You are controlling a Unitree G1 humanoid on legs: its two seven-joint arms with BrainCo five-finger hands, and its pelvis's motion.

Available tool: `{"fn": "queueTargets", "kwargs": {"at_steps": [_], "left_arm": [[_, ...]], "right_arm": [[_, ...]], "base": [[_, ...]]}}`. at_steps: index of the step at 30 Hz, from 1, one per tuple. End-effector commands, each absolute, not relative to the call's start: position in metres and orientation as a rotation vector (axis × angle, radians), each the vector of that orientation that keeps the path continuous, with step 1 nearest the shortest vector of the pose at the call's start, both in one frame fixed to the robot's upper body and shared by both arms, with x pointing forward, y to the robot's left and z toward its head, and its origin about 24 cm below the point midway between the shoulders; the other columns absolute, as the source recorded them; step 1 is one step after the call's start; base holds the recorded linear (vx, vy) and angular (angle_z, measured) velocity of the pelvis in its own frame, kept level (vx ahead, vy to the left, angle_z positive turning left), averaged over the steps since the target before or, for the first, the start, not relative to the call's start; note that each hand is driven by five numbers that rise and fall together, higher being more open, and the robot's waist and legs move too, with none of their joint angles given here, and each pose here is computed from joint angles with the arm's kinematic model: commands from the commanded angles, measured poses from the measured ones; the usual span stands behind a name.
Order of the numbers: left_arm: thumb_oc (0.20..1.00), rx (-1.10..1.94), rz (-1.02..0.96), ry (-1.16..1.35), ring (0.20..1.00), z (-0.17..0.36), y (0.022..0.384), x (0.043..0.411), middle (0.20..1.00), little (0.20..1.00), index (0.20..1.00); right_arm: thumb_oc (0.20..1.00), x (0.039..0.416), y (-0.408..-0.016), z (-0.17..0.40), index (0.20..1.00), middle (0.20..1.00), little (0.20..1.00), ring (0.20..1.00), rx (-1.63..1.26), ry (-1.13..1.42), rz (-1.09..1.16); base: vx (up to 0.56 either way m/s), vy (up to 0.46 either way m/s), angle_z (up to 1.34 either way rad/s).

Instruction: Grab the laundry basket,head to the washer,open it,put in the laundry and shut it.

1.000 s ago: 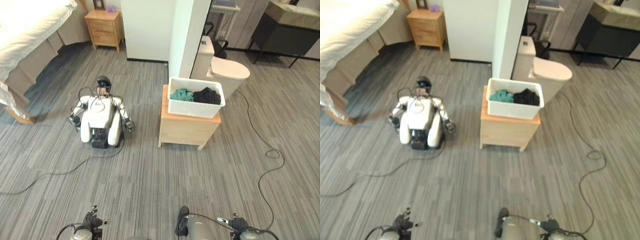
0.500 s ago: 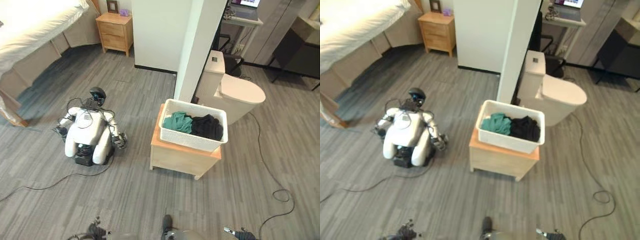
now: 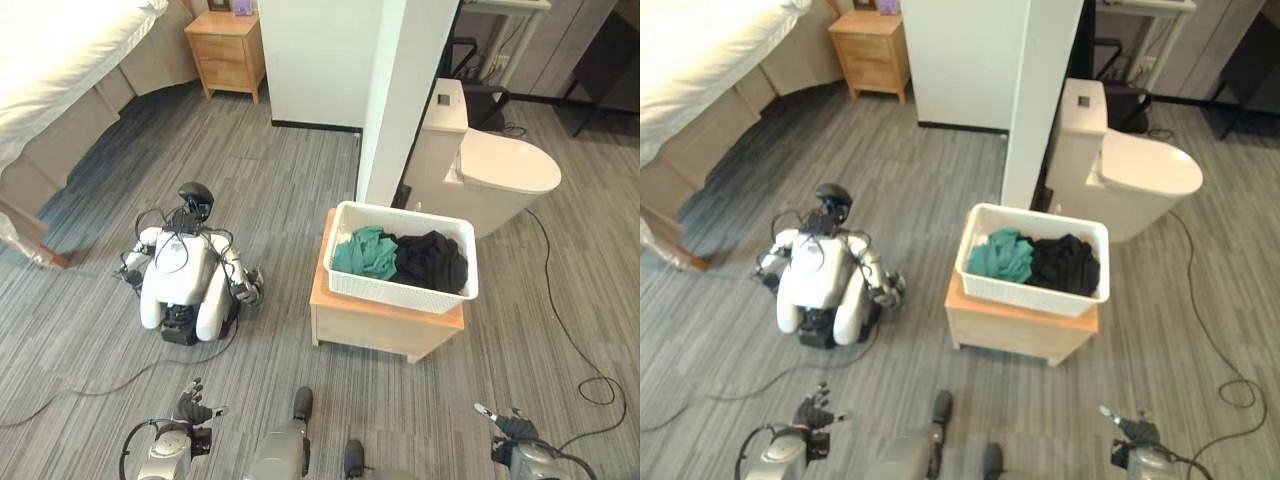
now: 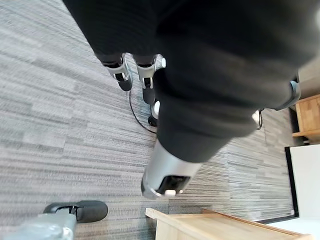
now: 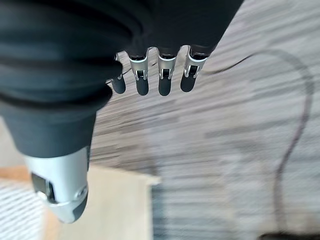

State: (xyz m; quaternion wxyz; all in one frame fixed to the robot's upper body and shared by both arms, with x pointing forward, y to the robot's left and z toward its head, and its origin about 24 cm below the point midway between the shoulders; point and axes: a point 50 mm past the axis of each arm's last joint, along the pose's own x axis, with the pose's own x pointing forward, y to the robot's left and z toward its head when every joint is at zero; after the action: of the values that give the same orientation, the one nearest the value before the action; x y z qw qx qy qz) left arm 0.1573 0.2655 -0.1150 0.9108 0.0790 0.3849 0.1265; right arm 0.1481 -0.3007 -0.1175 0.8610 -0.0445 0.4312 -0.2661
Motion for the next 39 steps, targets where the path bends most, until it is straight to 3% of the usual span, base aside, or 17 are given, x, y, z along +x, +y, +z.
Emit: {"fn": "queueTargets", "kwargs": {"at_steps": [1, 10, 19, 22, 26, 28, 32, 39], "left_arm": [[1.0, 0.25, 0.243, 0.663, 1.0, -0.091, 0.276, 0.182, 1.0, 1.0, 1.0], [1.0, 0.321, 0.329, 0.399, 1.0, -0.039, 0.287, 0.204, 1.0, 1.0, 1.0], [1.0, 0.552, 0.202, 0.095, 1.0, 0.038, 0.27, 0.251, 1.0, 1.0, 1.0], [1.0, 0.276, 0.06, 0.097, 1.0, 0.034, 0.232, 0.274, 1.0, 1.0, 1.0], [1.0, 0.274, -0.027, 0.088, 1.0, 0.046, 0.204, 0.309, 1.0, 1.0, 1.0], [1.0, 0.281, -0.117, 0.129, 1.0, 0.049, 0.171, 0.335, 1.0, 1.0, 1.0], [1.0, 0.216, -0.18, 0.209, 1.0, 0.046, 0.136, 0.353, 1.0, 1.0, 1.0], [1.0, 0.473, -0.138, 0.339, 1.0, 0.046, 0.143, 0.379, 1.0, 1.0, 1.0]], "right_arm": [[1.0, 0.152, -0.304, -0.112, 1.0, 1.0, 1.0, 1.0, -0.031, 0.831, -0.644], [1.0, 0.193, -0.333, -0.057, 1.0, 1.0, 1.0, 1.0, -0.054, 0.522, -0.765], [1.0, 0.201, -0.36, 0.018, 1.0, 1.0, 1.0, 1.0, -0.343, 0.241, -0.768], [1.0, 0.227, -0.351, 0.031, 1.0, 1.0, 1.0, 1.0, -0.345, 0.202, -0.681], [1.0, 0.259, -0.34, 0.048, 1.0, 1.0, 1.0, 1.0, -0.307, 0.161, -0.599], [1.0, 0.29, -0.321, 0.058, 1.0, 1.0, 1.0, 1.0, -0.237, 0.143, -0.522], [1.0, 0.327, -0.289, 0.073, 1.0, 1.0, 1.0, 1.0, -0.147, 0.122, -0.426], [1.0, 0.359, -0.252, 0.098, 1.0, 1.0, 1.0, 1.0, -0.088, 0.064, -0.291]], "base": [[0.19, 0.105, -0.38], [0.2, -0.059, -0.28], [0.15, -0.135, 0.33], [0.04, -0.025, 0.24], [0.02, 0.03, 0.03], [-0.04, 0.036, 0.01], [-0.14, 0.027, 0.08], [-0.16, 0.016, -0.08]]}}
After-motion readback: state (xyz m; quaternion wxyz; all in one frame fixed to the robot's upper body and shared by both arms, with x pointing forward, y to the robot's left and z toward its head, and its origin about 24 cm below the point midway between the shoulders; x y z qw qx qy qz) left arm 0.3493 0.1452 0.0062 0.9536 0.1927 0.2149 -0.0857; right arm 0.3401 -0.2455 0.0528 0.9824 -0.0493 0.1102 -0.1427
